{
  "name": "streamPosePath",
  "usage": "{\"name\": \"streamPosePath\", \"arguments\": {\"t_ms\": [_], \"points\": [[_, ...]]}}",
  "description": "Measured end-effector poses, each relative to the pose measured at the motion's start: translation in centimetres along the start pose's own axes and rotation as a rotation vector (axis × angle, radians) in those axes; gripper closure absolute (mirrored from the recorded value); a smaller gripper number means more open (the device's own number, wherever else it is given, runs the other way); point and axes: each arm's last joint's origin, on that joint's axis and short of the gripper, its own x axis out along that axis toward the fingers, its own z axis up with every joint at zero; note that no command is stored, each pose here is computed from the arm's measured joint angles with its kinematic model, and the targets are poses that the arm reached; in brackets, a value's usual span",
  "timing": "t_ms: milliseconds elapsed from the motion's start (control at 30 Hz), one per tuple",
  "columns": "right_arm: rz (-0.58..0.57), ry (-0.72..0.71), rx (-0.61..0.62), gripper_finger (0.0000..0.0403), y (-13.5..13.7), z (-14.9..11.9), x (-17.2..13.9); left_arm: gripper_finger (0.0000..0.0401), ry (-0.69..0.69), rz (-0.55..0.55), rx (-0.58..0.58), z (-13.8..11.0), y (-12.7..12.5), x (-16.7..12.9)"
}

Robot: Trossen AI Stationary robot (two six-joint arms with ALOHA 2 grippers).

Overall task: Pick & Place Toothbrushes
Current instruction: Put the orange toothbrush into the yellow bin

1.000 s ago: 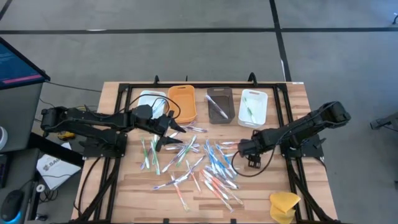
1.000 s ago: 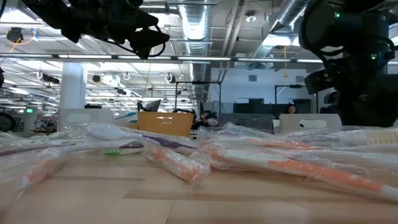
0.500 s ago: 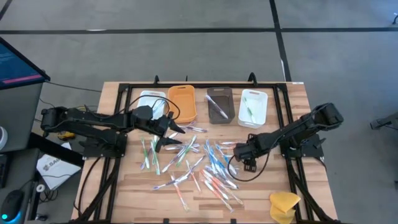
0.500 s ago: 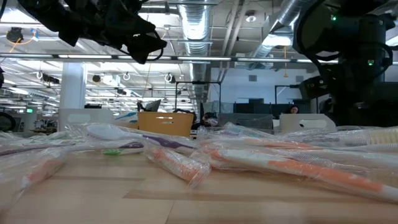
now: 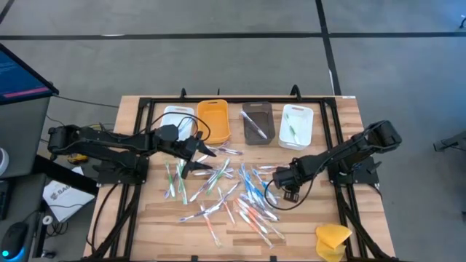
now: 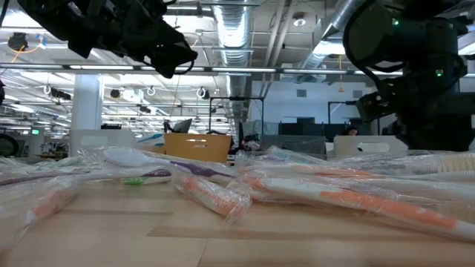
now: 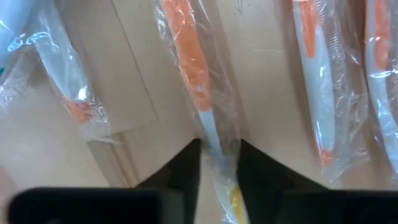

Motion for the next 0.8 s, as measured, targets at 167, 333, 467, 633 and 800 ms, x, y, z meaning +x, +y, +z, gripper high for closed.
{"name": "streamPosePath", "arguments": {"t_ms": [167,333,467,633,800], "points": [[-0.006,0.019,0.0,0.0392,0.0,0.0,0.2,0.0174,-0.005,0.0,0.002,0.0,0.0,0.0],[-0.041,0.009,-0.01,0.0396,0.8,0.2,-0.6,0.0174,-0.02,0.0,0.008,0.2,0.0,0.0],[-0.1,-0.02,-0.044,0.0397,1.9,0.7,-2.6,0.0174,-0.034,0.001,0.013,0.3,0.0,0.0],[-0.196,-0.069,-0.061,0.04,3.2,1.3,-5.8,0.0174,-0.054,-0.004,0.01,0.5,-0.1,0.0],[-0.293,-0.224,-0.069,0.0401,4.9,1.7,-9.2,0.0174,-0.058,-0.034,0.001,0.6,-0.7,0.2]]}}
